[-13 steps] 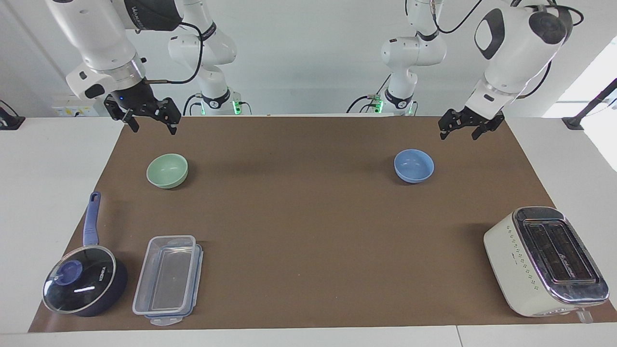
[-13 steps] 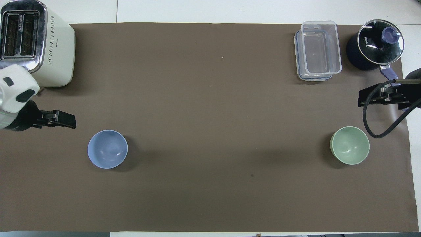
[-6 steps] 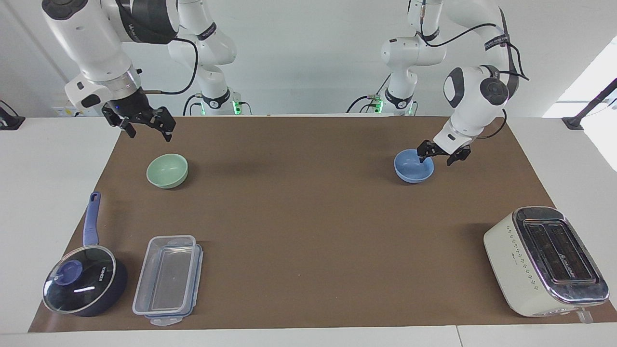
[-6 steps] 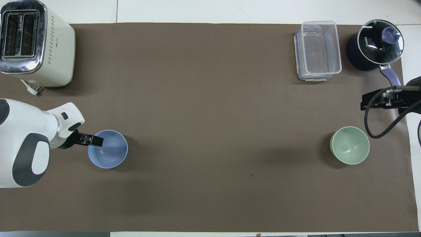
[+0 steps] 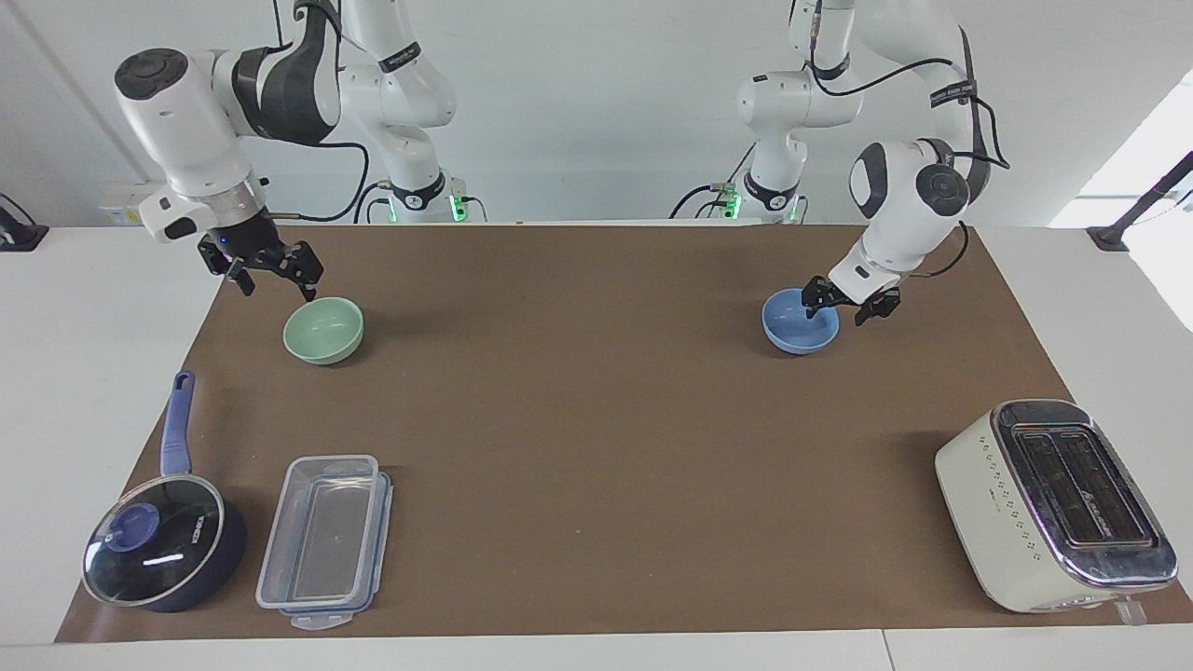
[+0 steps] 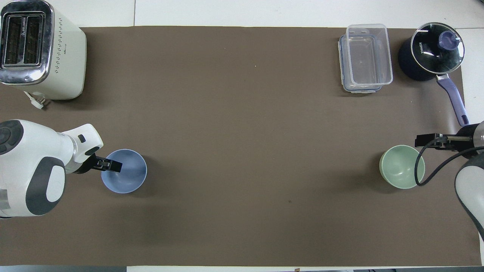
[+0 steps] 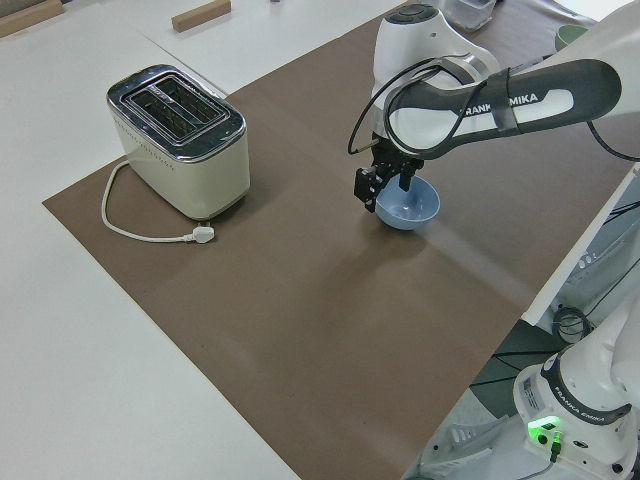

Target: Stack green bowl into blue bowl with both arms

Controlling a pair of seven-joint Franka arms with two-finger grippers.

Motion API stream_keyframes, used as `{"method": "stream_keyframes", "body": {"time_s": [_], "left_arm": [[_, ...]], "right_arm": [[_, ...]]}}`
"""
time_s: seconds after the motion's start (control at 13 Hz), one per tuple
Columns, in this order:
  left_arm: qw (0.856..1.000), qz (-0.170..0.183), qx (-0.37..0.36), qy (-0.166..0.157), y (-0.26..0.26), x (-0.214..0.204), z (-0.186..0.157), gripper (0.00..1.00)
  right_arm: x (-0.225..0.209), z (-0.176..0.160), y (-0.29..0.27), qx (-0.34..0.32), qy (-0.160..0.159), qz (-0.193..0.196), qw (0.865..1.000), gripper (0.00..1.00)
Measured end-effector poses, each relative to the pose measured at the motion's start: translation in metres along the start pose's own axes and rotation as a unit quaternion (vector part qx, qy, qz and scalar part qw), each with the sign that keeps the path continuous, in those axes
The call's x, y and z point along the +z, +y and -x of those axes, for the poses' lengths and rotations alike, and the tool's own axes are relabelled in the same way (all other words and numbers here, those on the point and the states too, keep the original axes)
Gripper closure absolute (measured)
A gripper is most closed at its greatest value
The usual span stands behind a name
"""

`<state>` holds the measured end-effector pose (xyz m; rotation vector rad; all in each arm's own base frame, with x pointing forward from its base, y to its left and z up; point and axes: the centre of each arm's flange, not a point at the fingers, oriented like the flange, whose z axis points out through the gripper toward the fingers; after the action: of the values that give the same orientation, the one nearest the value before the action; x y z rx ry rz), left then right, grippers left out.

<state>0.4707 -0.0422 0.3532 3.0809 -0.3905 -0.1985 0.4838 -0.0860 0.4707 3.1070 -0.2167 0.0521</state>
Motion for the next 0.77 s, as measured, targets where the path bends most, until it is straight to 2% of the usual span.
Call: {"method": "stream_keyframes", "body": {"time_s": [0.08,0.31,0.38,0.46,0.54,0.62,0.77], "left_arm": [[1.000,0.000,0.002,-0.001,0.000,0.003,0.001,0.11],[1.000,0.000,0.008,0.002,0.000,0.006,0.001,0.17],[1.000,-0.001,0.009,0.002,0.000,0.007,0.001,0.25],[1.000,-0.001,0.009,0.003,0.000,0.007,0.001,0.38],[1.000,-0.001,0.009,0.005,0.000,0.008,0.002,0.38],[1.000,-0.001,0.009,0.007,-0.001,0.008,0.001,0.47],[1.000,-0.002,0.009,0.010,-0.001,0.008,0.001,0.76]], "right_arm": [[0.018,0.004,0.007,0.000,0.002,0.000,1.000,0.00],[0.068,0.013,0.025,-0.015,0.012,0.001,1.000,0.00],[0.081,0.016,0.030,-0.018,0.013,0.001,1.000,0.00],[0.092,0.019,0.035,-0.015,0.010,0.001,1.000,0.00],[0.103,0.022,0.040,-0.012,0.007,0.000,1.000,0.00],[0.112,0.023,0.046,-0.012,0.003,0.000,1.000,0.00],[0.129,0.026,0.061,-0.008,-0.004,-0.001,1.000,0.00]]}}
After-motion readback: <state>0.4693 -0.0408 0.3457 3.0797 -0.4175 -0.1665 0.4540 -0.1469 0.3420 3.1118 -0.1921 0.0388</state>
